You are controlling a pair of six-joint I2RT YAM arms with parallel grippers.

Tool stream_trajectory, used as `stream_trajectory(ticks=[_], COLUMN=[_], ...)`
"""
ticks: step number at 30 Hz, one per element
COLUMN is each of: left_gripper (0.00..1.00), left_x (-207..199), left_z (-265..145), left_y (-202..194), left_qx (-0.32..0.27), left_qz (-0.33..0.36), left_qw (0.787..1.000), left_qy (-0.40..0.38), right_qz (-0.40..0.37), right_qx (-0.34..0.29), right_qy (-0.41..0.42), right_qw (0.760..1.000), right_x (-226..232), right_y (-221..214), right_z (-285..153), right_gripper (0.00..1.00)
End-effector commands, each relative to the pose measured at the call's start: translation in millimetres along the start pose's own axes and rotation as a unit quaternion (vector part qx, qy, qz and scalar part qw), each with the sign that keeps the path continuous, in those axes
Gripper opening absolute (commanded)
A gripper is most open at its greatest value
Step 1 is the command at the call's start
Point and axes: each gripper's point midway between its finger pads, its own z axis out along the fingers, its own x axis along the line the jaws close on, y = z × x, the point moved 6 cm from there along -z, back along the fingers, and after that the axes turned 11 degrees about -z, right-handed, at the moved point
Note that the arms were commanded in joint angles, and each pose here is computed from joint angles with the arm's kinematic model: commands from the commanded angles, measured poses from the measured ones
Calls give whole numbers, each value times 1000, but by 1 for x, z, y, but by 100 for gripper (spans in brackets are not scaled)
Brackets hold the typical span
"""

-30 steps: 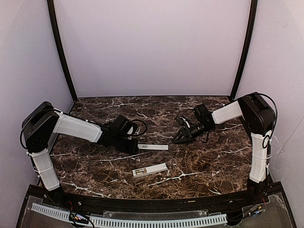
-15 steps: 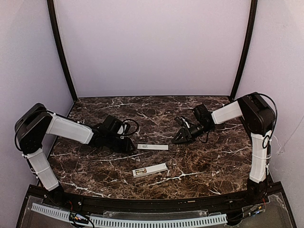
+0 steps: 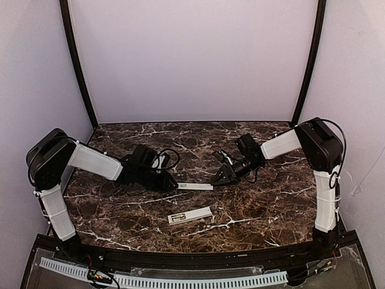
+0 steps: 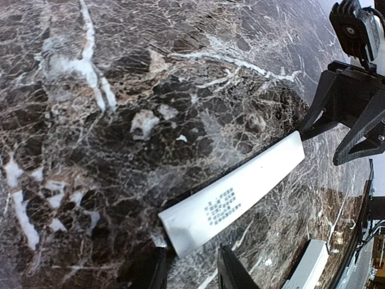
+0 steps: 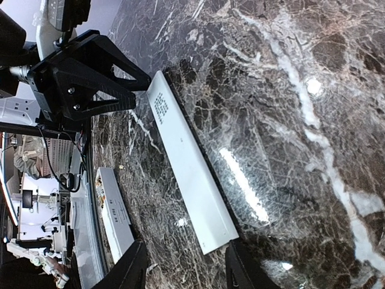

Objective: Load the batteries into the remote control
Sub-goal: Move the battery cover to the center of the board.

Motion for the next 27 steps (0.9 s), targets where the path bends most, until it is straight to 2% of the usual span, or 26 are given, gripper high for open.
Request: stream_trajectory(ticks=[1,10,19,27], left_gripper=[29,23,23,20], left_x=[16,-7,-8,-15], left_z=[13,0,2,-7], left_y=[-27,-20,-18,-22], left_qx=[69,39,33,17], left_qz=[-25,-27,-41,-55], left_qw=[997,996,994,988], left_qy=[1,-82,-91,-140], right_qz=[43,45,38,29], right_qx=[42,47,44,42], right_qy=[-32,-32,-26,-18], right_qw=[998,997,998,999], right_x=[-23,-27,-21,-9], right_y=[-26,-31,-31,-33], right_z=[16,19,16,13], right_gripper=[44,42,42,41])
